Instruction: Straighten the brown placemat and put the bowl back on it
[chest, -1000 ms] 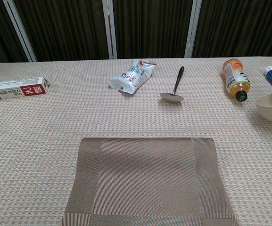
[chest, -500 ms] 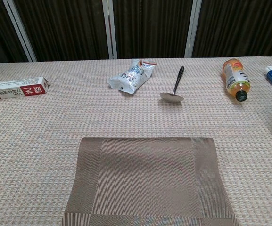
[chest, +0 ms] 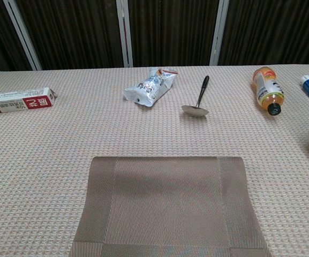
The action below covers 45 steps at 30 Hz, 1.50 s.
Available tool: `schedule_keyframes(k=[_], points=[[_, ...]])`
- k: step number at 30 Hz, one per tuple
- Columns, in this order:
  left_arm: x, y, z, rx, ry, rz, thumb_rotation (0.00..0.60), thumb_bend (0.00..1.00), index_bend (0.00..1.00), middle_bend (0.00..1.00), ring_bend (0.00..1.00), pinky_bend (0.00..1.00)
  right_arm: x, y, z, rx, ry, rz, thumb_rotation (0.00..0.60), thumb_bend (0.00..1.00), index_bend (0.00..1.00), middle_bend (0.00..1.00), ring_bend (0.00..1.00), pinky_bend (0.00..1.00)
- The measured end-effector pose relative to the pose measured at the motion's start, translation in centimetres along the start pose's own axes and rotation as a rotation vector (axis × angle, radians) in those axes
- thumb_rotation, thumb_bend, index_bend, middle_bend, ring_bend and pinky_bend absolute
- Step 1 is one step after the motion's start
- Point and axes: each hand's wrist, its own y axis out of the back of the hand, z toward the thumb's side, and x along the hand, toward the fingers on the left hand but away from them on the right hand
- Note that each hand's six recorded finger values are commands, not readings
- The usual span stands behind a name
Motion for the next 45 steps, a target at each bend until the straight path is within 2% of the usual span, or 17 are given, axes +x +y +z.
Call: schedule_keyframes(k=[6,9,15,18,22,31,45], points=[[2.2,-3.6,5.4,0.003,-0.282,-0.064,0.600,0.00,0.28,0.00,0.00,0.00,0.9,-0.1,-0.2,0.051,-0.039,-0.009,0.600,0.00,0.00,0.00,0.00,0.00],[2.9,-5.4,7.7,0.003,-0.395,-0.080,0.600,0.01,0.33,0.00,0.00,0.00,1.0,-0.3,-0.5,0.060,-0.051,-0.011,0.600,0.00,0.00,0.00,0.00,0.00],[3.7,-9.0,11.5,0.008,-0.578,-0.134,0.600,0.08,0.34,0.00,0.00,0.00,0.7,-0.8,-1.0,0.066,-0.067,0.001,0.600,0.00,0.00,0.00,0.00,0.00],[3.8,-10.3,12.7,0.006,-0.636,-0.169,0.600,0.11,0.34,0.00,0.00,0.00,0.6,-1.0,-1.4,0.069,-0.078,0.007,0.600,0.00,0.00,0.00,0.00,0.00],[3.7,-11.6,13.3,0.007,-0.683,-0.192,0.600,0.14,0.34,0.00,0.00,0.00,0.6,-1.1,-1.8,0.072,-0.093,0.010,0.600,0.00,0.00,0.00,0.00,0.00],[3.3,-14.3,13.8,0.002,-0.734,-0.244,0.600,0.15,0.34,0.00,0.00,0.00,0.5,-1.1,-2.6,0.079,-0.119,0.012,0.600,0.00,0.00,0.00,0.00,0.00],[3.2,-16.2,16.0,-0.009,-0.784,-0.256,0.600,0.15,0.34,0.00,0.00,0.00,0.4,-0.7,-3.2,0.073,-0.136,0.005,0.600,0.00,0.00,0.00,0.00,0.00]])
